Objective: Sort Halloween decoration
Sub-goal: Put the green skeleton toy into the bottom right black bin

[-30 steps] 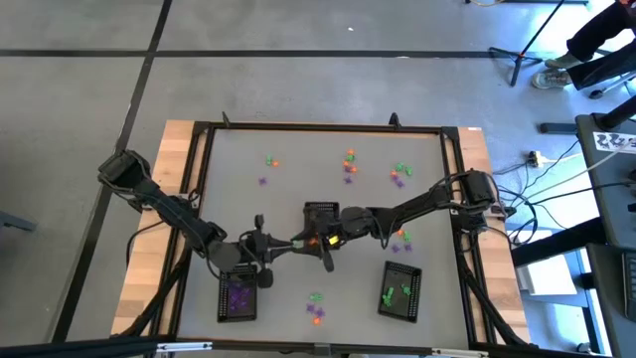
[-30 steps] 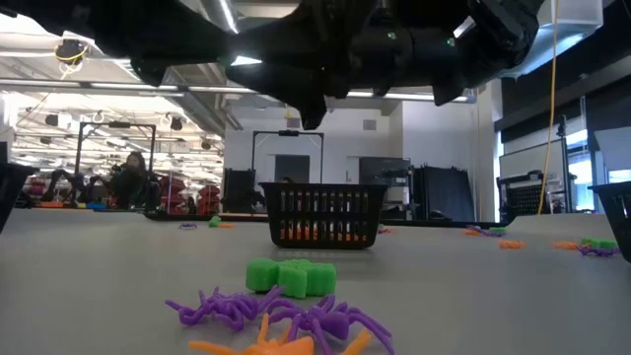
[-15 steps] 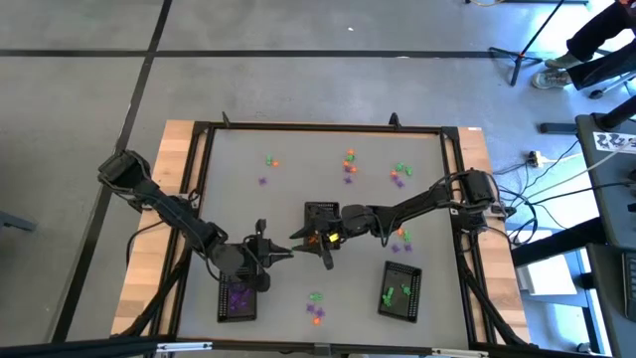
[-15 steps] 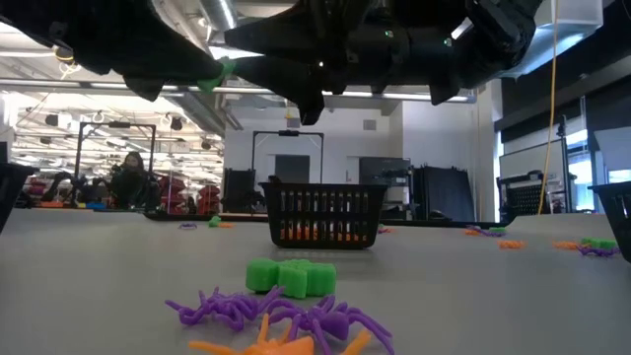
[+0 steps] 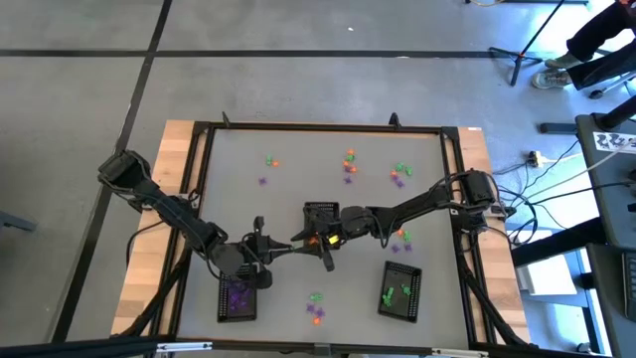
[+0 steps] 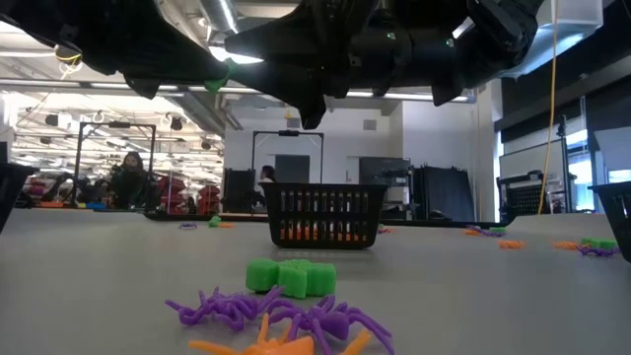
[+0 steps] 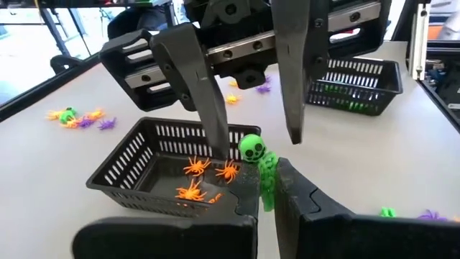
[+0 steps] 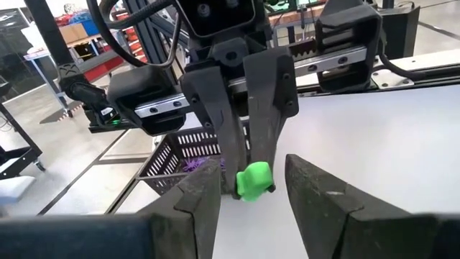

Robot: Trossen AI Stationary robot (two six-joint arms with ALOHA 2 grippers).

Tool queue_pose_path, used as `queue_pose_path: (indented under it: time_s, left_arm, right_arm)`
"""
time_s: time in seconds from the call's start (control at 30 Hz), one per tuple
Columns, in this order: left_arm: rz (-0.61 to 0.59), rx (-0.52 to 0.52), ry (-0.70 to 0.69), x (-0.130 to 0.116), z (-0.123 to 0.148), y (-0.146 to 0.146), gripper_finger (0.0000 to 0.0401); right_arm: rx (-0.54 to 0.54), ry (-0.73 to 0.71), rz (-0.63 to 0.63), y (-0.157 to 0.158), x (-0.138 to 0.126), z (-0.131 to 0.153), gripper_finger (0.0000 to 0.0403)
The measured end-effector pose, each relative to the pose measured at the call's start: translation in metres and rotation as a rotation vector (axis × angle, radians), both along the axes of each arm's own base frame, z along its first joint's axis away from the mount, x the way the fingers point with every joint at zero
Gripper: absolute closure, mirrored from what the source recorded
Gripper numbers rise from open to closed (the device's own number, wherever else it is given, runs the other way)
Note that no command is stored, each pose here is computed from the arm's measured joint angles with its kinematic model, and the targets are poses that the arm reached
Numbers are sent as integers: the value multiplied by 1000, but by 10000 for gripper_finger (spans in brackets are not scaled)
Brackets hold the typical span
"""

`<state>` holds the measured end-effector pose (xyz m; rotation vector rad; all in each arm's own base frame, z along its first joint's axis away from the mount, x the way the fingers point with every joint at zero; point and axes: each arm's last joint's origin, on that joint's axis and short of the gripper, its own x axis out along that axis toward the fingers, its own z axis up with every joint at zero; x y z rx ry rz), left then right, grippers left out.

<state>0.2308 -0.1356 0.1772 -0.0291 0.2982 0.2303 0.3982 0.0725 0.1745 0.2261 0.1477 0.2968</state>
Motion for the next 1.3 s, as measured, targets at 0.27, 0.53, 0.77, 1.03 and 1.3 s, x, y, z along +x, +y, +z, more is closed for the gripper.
queue_pose_path:
  time_s: [0.27,0.53,0.77,1.03,1.3]
  left_arm:
    - [14,4,-7,0,1,0,400]
    - [12,6,-11,0,1,0,400]
    - [9,7,-8,0,1,0,400]
    - [6,-24,-9,0,0,0,372]
    - [9,-16,-6,0,0,0,338]
  right_arm:
    - [0,1,1,0,0,0,303]
    - [6,4,8,0,0,0,365]
    - [-1,20,9,0,0,-1,394]
    - [-2,20,8,0,0,-1,401]
    - [26,30,4,0,0,-1,401]
